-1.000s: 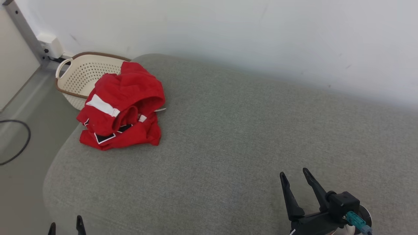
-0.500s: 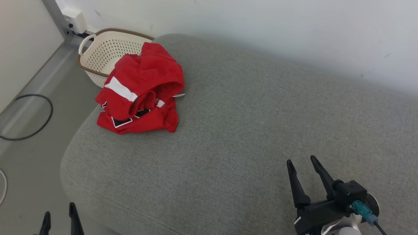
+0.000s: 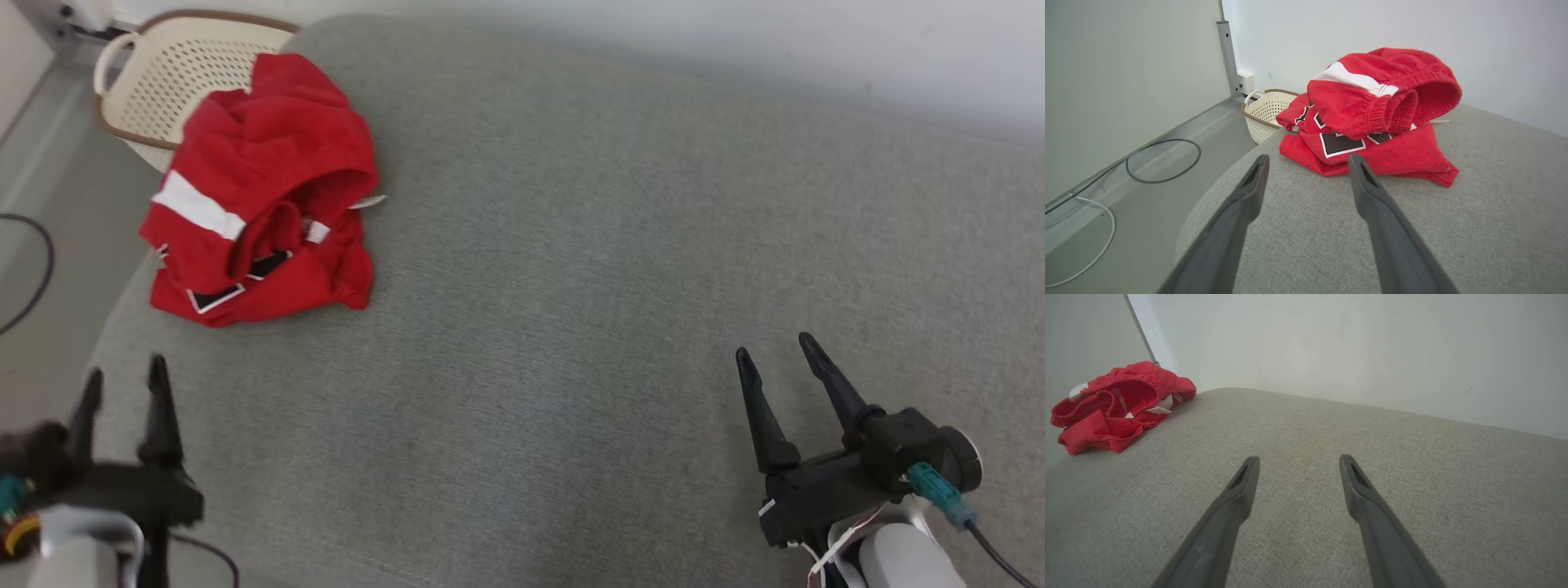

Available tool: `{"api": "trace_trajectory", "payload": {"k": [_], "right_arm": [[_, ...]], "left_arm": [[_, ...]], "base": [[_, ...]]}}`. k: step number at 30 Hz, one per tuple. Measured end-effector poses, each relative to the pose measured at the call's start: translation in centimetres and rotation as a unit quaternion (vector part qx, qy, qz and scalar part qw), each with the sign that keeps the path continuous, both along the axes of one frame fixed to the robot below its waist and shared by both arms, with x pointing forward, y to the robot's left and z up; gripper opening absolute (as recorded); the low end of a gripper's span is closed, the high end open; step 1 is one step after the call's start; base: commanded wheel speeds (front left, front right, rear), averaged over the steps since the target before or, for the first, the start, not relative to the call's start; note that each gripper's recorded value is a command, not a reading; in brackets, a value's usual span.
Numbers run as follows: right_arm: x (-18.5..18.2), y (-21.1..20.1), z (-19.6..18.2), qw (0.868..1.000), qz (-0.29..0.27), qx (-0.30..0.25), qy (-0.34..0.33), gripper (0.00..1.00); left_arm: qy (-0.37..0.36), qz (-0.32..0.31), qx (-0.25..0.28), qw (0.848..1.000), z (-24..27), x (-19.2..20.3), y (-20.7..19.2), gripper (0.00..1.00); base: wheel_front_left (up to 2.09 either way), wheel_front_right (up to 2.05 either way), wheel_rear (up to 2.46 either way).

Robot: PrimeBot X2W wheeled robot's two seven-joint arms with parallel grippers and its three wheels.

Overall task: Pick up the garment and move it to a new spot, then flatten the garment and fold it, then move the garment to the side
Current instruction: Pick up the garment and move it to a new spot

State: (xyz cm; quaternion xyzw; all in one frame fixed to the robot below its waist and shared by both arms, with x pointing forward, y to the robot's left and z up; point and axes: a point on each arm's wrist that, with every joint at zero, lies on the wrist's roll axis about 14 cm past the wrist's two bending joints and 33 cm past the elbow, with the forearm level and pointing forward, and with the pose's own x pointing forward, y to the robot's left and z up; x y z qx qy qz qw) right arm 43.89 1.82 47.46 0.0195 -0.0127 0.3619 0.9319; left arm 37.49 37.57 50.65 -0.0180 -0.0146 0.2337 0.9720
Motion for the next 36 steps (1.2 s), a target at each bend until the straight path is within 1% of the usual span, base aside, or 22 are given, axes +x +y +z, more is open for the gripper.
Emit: {"api": "trace_trajectory", "payload": {"k": [4, 8, 12, 18, 25, 30, 31, 32, 36], "right_arm": [[0.6, -1.2, -0.8, 1.000, -0.011, -0.004, 0.004, 1.00], [1.5, -2.1, -1.6, 1.000, -0.021, -0.006, 0.009, 1.00], [1.9, -2.9, -3.0, 0.999, -0.029, -0.010, 0.024, 1.00], [2.4, -4.3, -4.7, 0.998, -0.047, -0.016, 0.043, 1.00], [2.9, -5.4, -5.5, 0.997, -0.061, -0.015, 0.051, 1.00], [3.2, -5.8, -5.4, 0.996, -0.069, -0.013, 0.050, 1.00], [3.2, -5.9, -5.3, 0.996, -0.071, -0.012, 0.050, 1.00], [3.2, -6.0, -5.3, 0.996, -0.074, -0.011, 0.050, 1.00], [3.3, -6.2, -5.3, 0.996, -0.079, -0.011, 0.051, 1.00]], "left_arm": [[0.005, -0.031, 0.034, 0.999, 1.5, 4.1, 0.1, 1.00], [0.009, -0.053, 0.052, 0.997, 2.3, 7.9, 0.2, 1.00], [0.035, -0.067, 0.055, 0.996, 1.8, 11.0, 0.4, 1.00], [0.071, -0.108, 0.055, 0.990, 1.2, 15.7, -1.2, 1.00], [0.139, -0.130, 0.044, 0.981, -0.7, 18.3, -1.8, 1.00], [0.169, -0.136, 0.018, 0.976, -2.2, 18.9, -2.5, 1.00], [0.170, -0.137, 0.017, 0.976, -2.3, 19.0, -2.6, 0.81], [0.173, -0.136, 0.013, 0.975, -2.6, 19.1, -2.6, 0.00], [0.191, -0.137, 0.003, 0.972, -3.7, 18.9, -2.8, 0.00]], "base": [[0.00, 0.00, 0.00], [0.00, 0.00, 0.00], [0.00, 0.00, 0.00], [0.00, 0.00, 0.00], [0.00, 0.00, 0.00], [0.00, 0.00, 0.00], [0.00, 0.00, 0.00], [0.00, 0.00, 0.00], [0.00, 0.00, 0.00]]}}
